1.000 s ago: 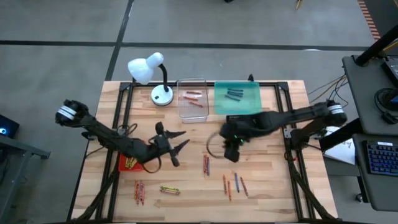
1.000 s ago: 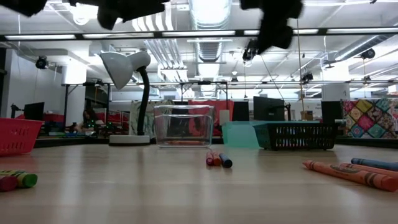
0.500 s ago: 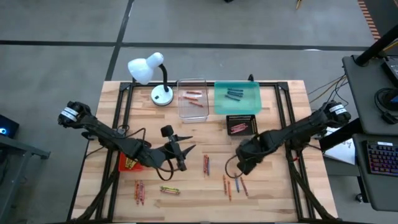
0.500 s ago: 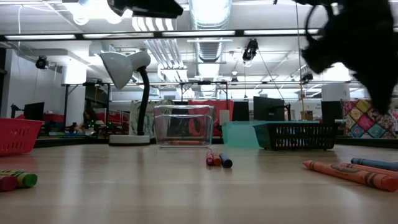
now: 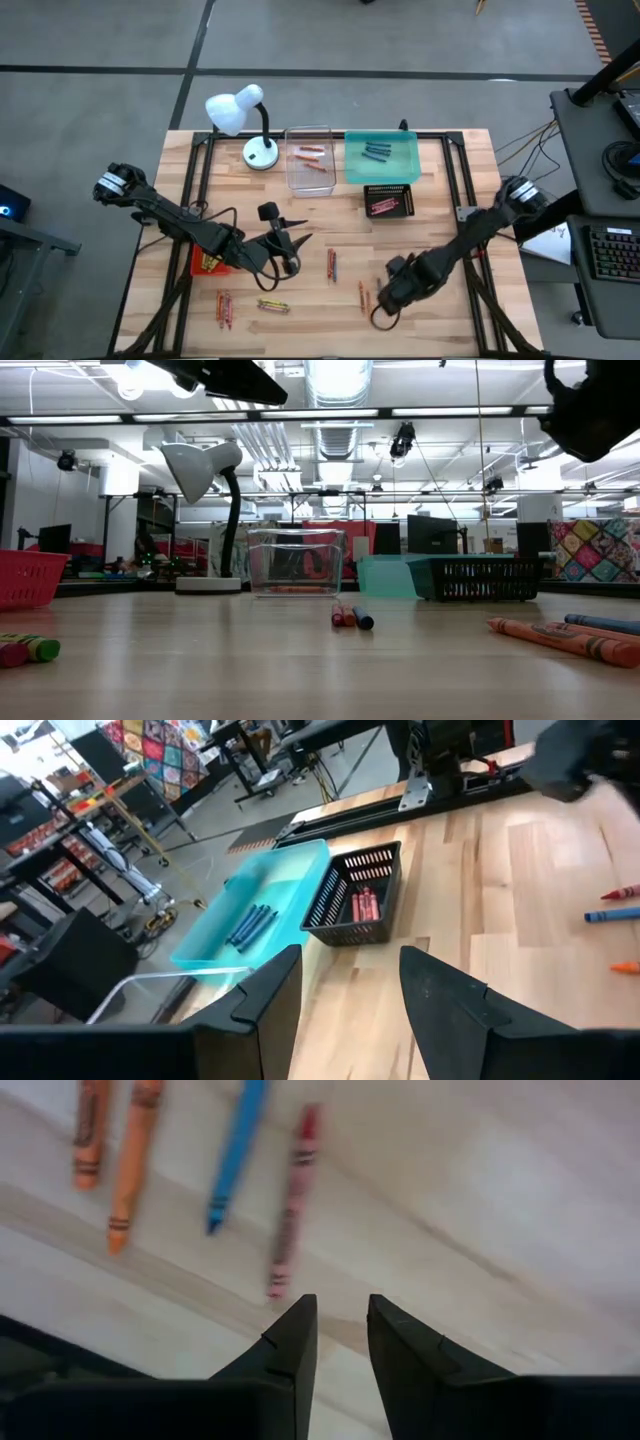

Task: Sort crayons
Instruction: Put the red crayon into the black bin

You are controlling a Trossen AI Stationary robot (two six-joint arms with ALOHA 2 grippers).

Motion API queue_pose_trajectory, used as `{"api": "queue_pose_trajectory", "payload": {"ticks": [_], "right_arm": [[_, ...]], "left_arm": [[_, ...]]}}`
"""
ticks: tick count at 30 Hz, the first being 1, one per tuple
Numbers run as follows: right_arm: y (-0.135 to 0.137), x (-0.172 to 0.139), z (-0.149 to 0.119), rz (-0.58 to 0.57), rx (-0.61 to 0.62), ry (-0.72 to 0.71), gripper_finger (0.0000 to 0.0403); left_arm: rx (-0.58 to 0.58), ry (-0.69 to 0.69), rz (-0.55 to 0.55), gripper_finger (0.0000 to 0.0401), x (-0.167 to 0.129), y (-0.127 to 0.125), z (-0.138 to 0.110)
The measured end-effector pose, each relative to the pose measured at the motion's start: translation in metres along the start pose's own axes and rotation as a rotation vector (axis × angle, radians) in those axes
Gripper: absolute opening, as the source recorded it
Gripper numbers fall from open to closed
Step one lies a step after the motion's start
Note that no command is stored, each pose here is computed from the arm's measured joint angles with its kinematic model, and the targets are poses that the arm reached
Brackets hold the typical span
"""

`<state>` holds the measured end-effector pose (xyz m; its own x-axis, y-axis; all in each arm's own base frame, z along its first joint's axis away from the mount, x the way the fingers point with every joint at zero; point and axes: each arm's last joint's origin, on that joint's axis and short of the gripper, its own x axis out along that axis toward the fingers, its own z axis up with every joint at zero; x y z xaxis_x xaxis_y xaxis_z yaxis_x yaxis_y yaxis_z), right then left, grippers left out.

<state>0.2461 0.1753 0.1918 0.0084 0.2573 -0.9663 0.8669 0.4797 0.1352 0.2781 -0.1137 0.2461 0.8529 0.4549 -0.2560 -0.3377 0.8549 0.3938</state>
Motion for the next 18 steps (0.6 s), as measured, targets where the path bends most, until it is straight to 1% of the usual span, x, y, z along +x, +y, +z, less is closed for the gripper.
{"api": "queue_pose_trajectory", "payload": {"ticks": [5, 9, 15, 17, 18], "right_arm": [[0.038, 0.020, -0.002, -0.027, -0.065, -0.001, 0.0073], [0.059, 0.032, -0.001, -0.095, -0.103, -0.004, 0.0073], [0.065, 0.036, 0.000, -0.320, -0.070, -0.012, 0.0081], [0.065, 0.037, 0.000, -0.363, -0.073, -0.030, 0.0087], [0.065, 0.038, 0.000, -0.365, -0.081, -0.039, 0.0089]], "left_arm": [[0.030, -0.003, 0.000, 0.0153, 0.000, 0.000, 0.002], [0.038, -0.007, -0.001, 0.0153, 0.000, 0.001, 0.004], [0.038, -0.013, -0.011, 0.0153, -0.003, -0.001, 0.004], [0.039, -0.013, -0.014, 0.0153, -0.004, -0.002, 0.004], [0.038, -0.013, -0.017, 0.0153, -0.004, -0.003, 0.003]]}}
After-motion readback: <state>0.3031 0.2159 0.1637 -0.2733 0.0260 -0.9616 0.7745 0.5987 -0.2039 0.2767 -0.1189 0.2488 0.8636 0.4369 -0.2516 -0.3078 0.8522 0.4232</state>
